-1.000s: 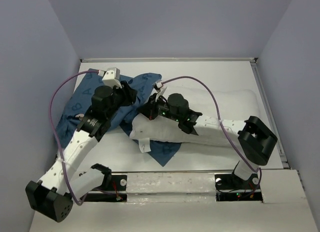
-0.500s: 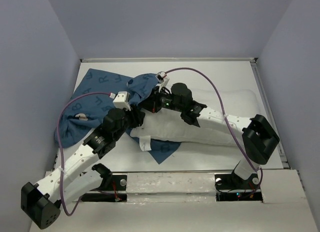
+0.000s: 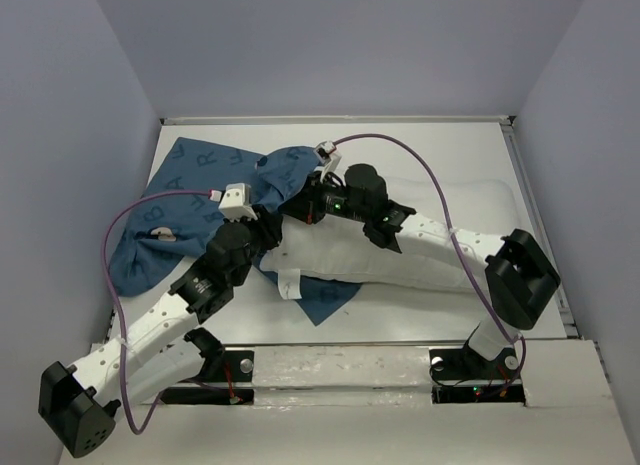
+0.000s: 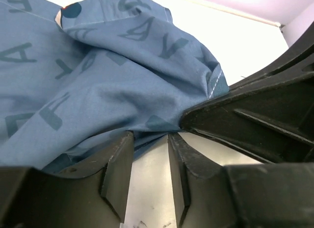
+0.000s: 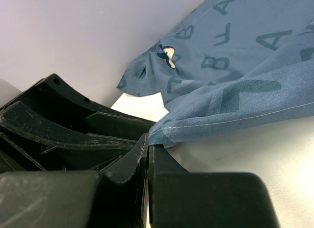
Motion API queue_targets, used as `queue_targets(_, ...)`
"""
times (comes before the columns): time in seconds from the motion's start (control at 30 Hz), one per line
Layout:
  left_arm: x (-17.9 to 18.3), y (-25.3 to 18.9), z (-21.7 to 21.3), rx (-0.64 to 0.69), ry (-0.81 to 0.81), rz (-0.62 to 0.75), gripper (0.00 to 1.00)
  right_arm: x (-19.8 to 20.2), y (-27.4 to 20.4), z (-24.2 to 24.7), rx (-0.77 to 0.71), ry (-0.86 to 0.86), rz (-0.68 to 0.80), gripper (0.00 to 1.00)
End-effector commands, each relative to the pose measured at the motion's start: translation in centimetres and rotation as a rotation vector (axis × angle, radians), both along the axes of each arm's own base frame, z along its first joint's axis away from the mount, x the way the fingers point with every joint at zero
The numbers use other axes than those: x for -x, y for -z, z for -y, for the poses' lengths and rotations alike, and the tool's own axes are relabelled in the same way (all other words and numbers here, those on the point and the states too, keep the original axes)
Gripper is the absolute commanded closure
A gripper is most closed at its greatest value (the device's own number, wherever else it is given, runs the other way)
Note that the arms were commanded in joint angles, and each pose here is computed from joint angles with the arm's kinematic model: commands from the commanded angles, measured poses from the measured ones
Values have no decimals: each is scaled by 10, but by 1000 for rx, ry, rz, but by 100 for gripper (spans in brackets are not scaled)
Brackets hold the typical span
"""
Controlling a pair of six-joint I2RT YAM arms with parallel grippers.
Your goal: Put the pillow into the pillowcase
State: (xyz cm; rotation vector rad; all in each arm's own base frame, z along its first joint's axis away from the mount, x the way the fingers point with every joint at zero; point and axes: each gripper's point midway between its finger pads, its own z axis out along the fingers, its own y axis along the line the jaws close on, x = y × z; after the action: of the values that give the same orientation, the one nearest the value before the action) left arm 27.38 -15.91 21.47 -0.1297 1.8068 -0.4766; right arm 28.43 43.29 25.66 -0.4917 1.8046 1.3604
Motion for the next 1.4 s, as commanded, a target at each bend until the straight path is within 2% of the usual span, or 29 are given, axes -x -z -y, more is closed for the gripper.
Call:
queue_targets(0.0,-11,-18,-8,41,-74,87,53,8,-44,6,-92,-24,65,100)
queue_targets(0.2,-22,-27,-5,11,-82,142,50,15,-38,4,-99,-62,37,100)
queue_targets(0.33,-27,-31,-4,21,-99,160,56,20,-39,0,-111,-101,22,100)
queue_targets(0.37,-28,-37,-5,36,-105,180,63,20,-39,1,-111,-96,20,100)
queue_targets(0.4,-28,-37,-5,37,-106,181,76,20,-38,2,-108,-89,19,100)
queue_targets(0.43,-29,-39,-7,39,-119,185,98,16,-37,4,-102,-66,29,100)
queue_targets(0.47,-28,-37,-7,33,-117,178,100,16,-31,7,-79,-52,21,94)
queue_targets(0.53,-26,-34,-5,32,-103,167,100,14,-27,16,-35,-19,59,70)
queue_targets(0.57,-23,-30,-6,41,-99,153,100,7,-14,26,25,28,42,47)
queue_targets(0.67,-17,-21,-6,58,-83,134,100,6,8,57,157,82,80,26)
queue_targets(0.77,-13,-15,-5,66,-68,117,100,21,32,82,295,30,111,19)
queue_targets(0.83,-11,-14,1,83,-37,109,100,32,41,87,380,-79,193,14)
queue_targets(0.87,-11,-13,3,89,-25,109,100,35,59,94,460,-96,161,14)
queue_targets(0.97,-8,-17,11,99,13,104,100,31,80,101,670,-106,286,9)
queue_targets(1.03,-6,-20,13,101,33,103,100,29,83,88,751,-135,357,6)
queue_targets(1.1,-4,-22,15,98,47,99,100,43,98,68,799,-240,354,4)
queue_targets(1.2,-2,-27,18,101,75,99,100,47,111,47,837,-295,378,3)
queue_targets(1.23,0,-28,20,104,85,98,100,41,130,43,874,-285,342,6)
queue_targets(1.27,0,-29,22,109,94,98,100,34,134,37,875,-254,319,16)
queue_targets(1.3,1,-30,22,112,97,98,100,28,136,32,879,-229,303,38)
queue_targets(1.33,2,-32,25,119,114,97,100,15,136,25,879,-151,276,70)
queue_targets(1.37,4,-31,25,122,119,90,100,-1,124,16,820,-74,287,100)
